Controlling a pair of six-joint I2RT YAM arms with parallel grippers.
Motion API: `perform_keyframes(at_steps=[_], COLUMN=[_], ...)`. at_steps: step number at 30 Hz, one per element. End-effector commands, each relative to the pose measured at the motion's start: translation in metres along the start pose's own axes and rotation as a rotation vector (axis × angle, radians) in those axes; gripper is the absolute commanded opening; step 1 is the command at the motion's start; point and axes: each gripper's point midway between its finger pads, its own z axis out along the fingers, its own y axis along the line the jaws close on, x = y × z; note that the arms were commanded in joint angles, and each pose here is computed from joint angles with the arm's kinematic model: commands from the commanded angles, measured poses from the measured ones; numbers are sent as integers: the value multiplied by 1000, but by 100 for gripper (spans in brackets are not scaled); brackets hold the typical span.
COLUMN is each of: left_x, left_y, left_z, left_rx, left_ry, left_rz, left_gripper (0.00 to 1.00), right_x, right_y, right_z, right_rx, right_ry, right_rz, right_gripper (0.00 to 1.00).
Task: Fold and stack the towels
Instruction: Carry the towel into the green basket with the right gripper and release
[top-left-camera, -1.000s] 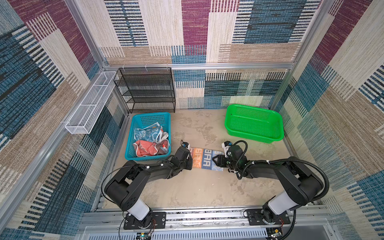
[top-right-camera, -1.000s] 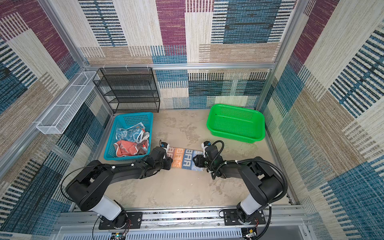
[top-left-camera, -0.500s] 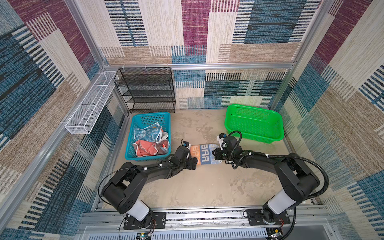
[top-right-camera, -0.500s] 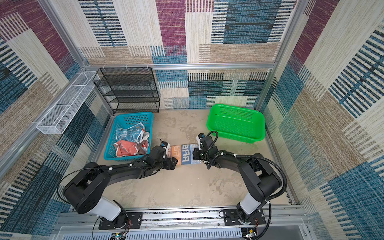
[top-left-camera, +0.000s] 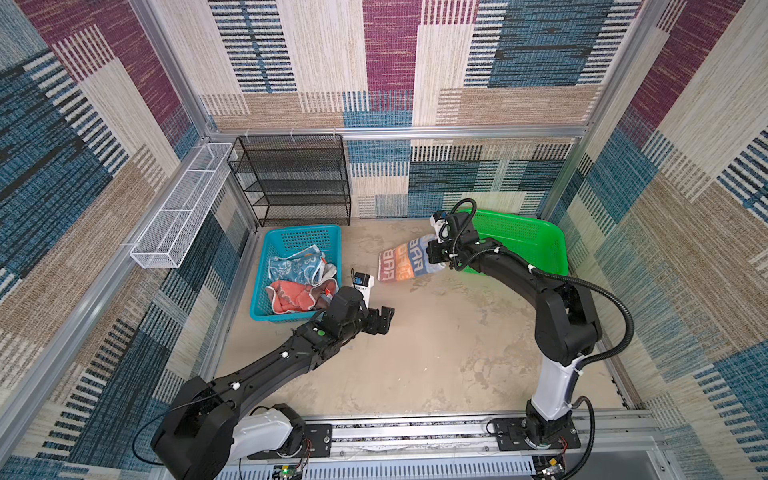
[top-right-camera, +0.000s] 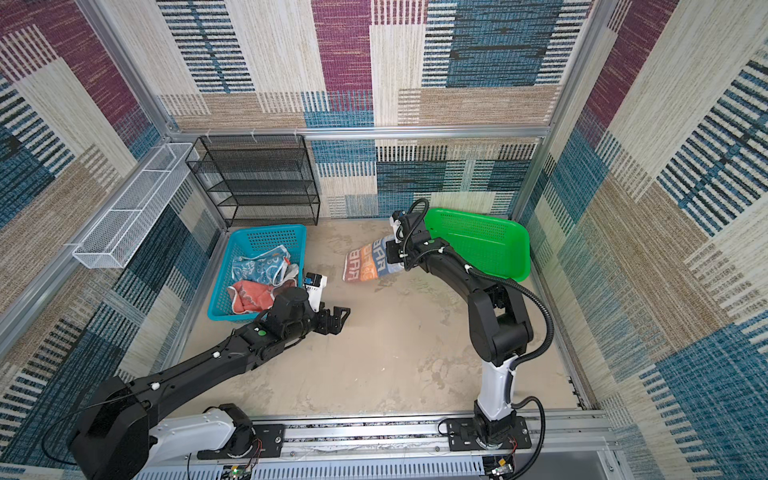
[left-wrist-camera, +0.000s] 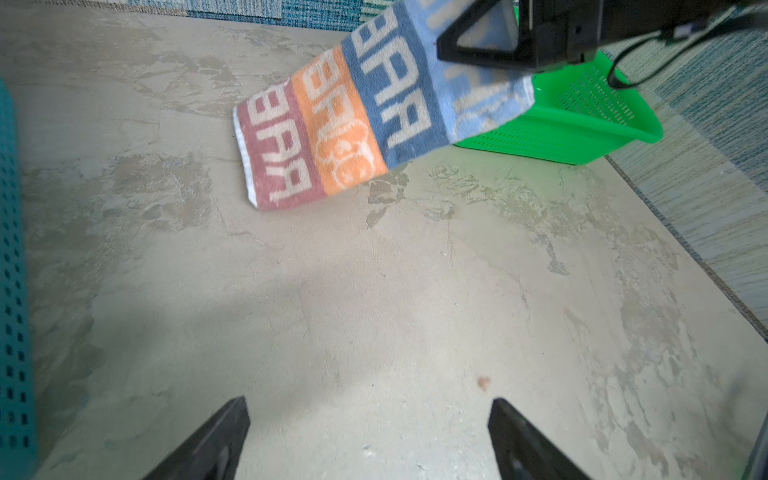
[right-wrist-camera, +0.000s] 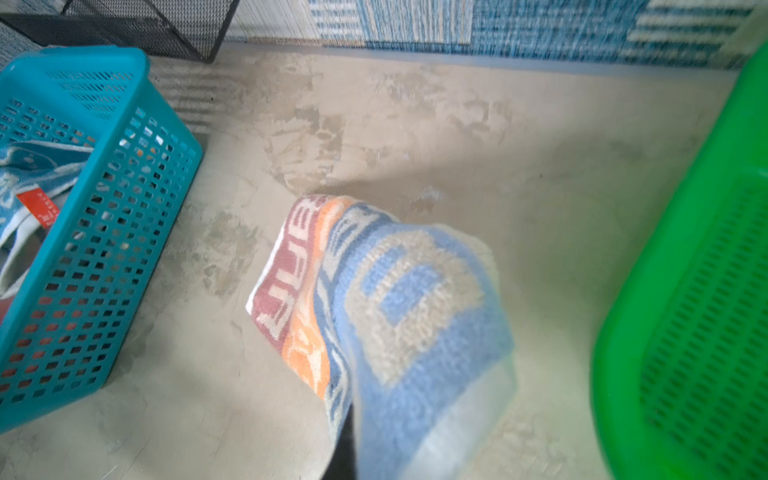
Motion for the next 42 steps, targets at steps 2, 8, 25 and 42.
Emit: perform_keyframes(at_steps=[2, 8, 25, 42], left_x=[12, 18, 17, 19], left_y=[5, 10, 19, 22], left_z=[-3, -5, -7, -11], left_rx=[-18, -36, -86, -101], left_ry=[46, 42, 36, 36], left_rz=[22, 27, 13, 14], left_gripper=[94, 94, 94, 93], right_x=[-20, -56, -17, 52], right_y=[-24, -70, -237, -320], right_z=[-4, -23, -90, -68], right_rx=[41, 51, 335, 630], right_ry=[52, 16, -51, 70], right_rz=[-31, 12, 203, 319], right_gripper=[0, 0, 0, 26])
